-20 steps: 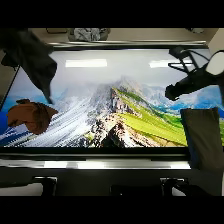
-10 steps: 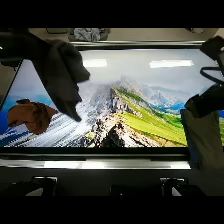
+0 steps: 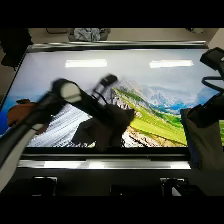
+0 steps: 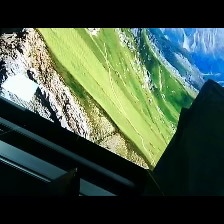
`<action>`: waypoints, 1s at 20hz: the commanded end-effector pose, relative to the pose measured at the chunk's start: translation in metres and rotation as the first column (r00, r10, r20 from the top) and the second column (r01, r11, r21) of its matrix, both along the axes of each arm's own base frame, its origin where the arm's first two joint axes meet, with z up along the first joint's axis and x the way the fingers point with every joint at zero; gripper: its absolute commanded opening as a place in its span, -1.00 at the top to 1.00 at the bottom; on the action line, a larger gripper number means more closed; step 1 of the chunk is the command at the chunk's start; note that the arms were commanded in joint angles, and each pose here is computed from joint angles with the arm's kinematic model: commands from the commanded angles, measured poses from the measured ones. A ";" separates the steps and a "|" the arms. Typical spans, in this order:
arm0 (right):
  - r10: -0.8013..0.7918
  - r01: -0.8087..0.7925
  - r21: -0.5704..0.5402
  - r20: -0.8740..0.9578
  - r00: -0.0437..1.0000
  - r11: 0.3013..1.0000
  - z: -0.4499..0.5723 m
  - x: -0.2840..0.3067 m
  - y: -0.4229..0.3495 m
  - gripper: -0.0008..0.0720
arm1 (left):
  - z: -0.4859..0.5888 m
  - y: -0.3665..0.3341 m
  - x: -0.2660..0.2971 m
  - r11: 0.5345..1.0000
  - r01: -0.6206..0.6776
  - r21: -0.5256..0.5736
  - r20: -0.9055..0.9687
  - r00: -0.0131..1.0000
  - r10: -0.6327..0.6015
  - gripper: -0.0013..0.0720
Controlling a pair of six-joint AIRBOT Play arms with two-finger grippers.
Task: Fold the shirts.
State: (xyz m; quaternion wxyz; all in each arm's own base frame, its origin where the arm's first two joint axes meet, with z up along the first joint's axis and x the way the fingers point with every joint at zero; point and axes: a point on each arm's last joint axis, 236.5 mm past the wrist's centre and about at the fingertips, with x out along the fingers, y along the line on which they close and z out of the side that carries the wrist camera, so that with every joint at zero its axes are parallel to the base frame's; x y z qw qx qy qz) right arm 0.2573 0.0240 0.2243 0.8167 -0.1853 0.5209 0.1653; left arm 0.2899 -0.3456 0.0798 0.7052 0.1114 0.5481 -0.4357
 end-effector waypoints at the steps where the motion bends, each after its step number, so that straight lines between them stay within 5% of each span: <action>1: -0.002 0.002 0.001 0.000 1.000 1.000 -0.007 0.012 0.000 -0.38 | -0.071 -0.035 -0.048 0.981 0.163 0.104 -0.114 0.982 -0.151 -0.76; 2: -0.001 0.001 0.000 0.000 1.000 1.000 -0.011 0.020 0.001 -0.38 | -0.068 -0.033 -0.040 0.981 0.156 0.115 -0.098 0.985 -0.145 -0.99; 5: 0.040 -0.041 -0.018 -0.021 0.999 0.999 -0.033 0.048 0.002 -0.43 | -0.031 0.028 0.028 0.973 0.039 0.228 0.057 0.997 -0.053 -0.99; 7: 0.062 -0.064 -0.021 -0.074 0.995 0.998 -0.064 0.069 0.003 -0.84 | -0.007 0.093 0.070 0.956 -0.139 0.259 0.106 0.988 0.115 -0.99; 9: 0.077 -0.083 -0.022 -0.189 0.979 0.996 -0.117 0.085 0.004 -0.90 | -0.006 0.158 0.082 0.908 -0.308 0.283 0.032 0.949 0.312 -0.99; 14: 0.199 -0.132 0.176 -0.447 0.872 0.975 -0.215 0.085 0.046 -0.89 | -0.067 0.256 0.041 0.813 -0.438 0.384 -0.197 0.821 0.535 -0.99; 17: 0.217 -0.106 0.244 -0.492 0.843 0.964 -0.238 0.088 0.061 -0.89 | -0.116 0.268 0.008 0.809 -0.404 0.427 -0.287 0.788 0.545 -0.99; 20: 0.205 -0.099 0.232 -0.492 0.846 0.968 -0.249 0.095 0.058 -0.89 | -0.149 0.247 -0.003 0.824 -0.438 0.359 -0.334 0.764 0.552 -0.98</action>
